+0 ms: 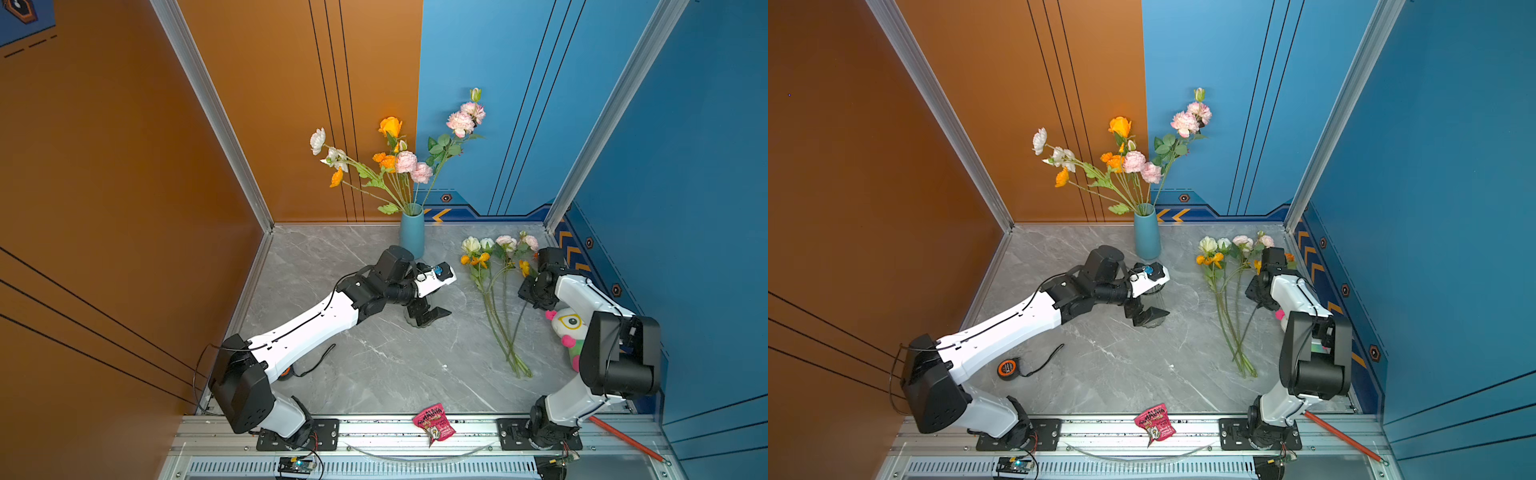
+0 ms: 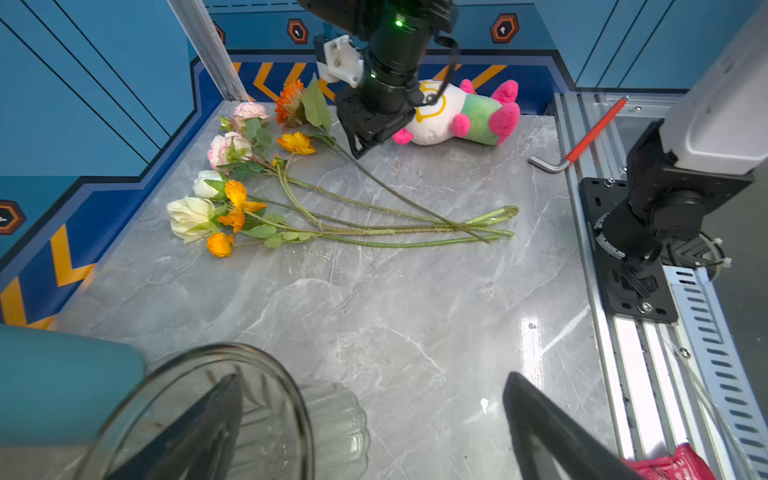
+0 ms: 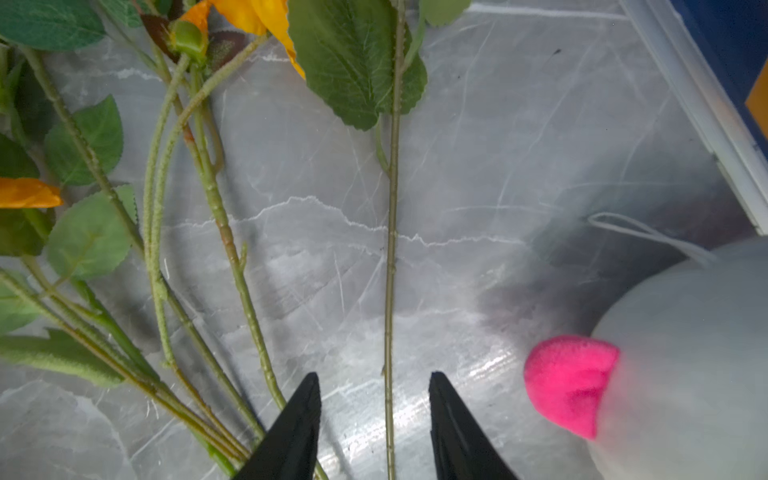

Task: Arrange the flowers into the vase
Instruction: 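Hold the glass vase with the left gripper while the right grasps a flower stem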

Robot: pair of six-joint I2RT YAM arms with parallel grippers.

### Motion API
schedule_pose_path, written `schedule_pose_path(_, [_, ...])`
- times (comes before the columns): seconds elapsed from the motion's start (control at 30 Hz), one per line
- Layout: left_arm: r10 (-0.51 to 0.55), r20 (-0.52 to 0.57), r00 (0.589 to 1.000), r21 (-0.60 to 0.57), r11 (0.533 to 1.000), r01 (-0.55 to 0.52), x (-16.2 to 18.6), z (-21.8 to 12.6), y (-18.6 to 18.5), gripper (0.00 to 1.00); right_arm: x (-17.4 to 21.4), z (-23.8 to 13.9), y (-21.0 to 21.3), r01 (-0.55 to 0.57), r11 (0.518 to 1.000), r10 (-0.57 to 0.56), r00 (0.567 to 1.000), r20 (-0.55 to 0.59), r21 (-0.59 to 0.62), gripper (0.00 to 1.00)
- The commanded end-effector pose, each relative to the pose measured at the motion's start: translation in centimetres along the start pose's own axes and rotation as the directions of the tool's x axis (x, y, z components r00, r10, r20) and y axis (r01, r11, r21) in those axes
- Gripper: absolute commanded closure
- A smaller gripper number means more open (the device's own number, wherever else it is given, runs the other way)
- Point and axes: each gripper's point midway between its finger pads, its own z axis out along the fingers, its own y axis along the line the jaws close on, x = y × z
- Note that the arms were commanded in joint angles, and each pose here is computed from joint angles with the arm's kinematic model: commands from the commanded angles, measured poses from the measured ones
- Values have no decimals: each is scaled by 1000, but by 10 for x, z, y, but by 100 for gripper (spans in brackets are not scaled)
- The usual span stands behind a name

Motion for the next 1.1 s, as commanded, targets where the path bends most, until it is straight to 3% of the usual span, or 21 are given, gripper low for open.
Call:
schedule_pose_path(0.0, [79,109,991,-25,997,-77,-24,-10,-14,2,-13,10,-1,31,999,-31,1000,-7,41,58])
schedule_pose_path(0.47, [35,118,992,-12,999,-34,-27,-8,-13,2,-14,53,-19,47,984,-34,997,-76,173,65])
schedule_pose_path(1.07, [22,87,996,-17,1000,-21,-18,1,-11,2,-1,77,-20,37,993,-18,986,-163,113,86])
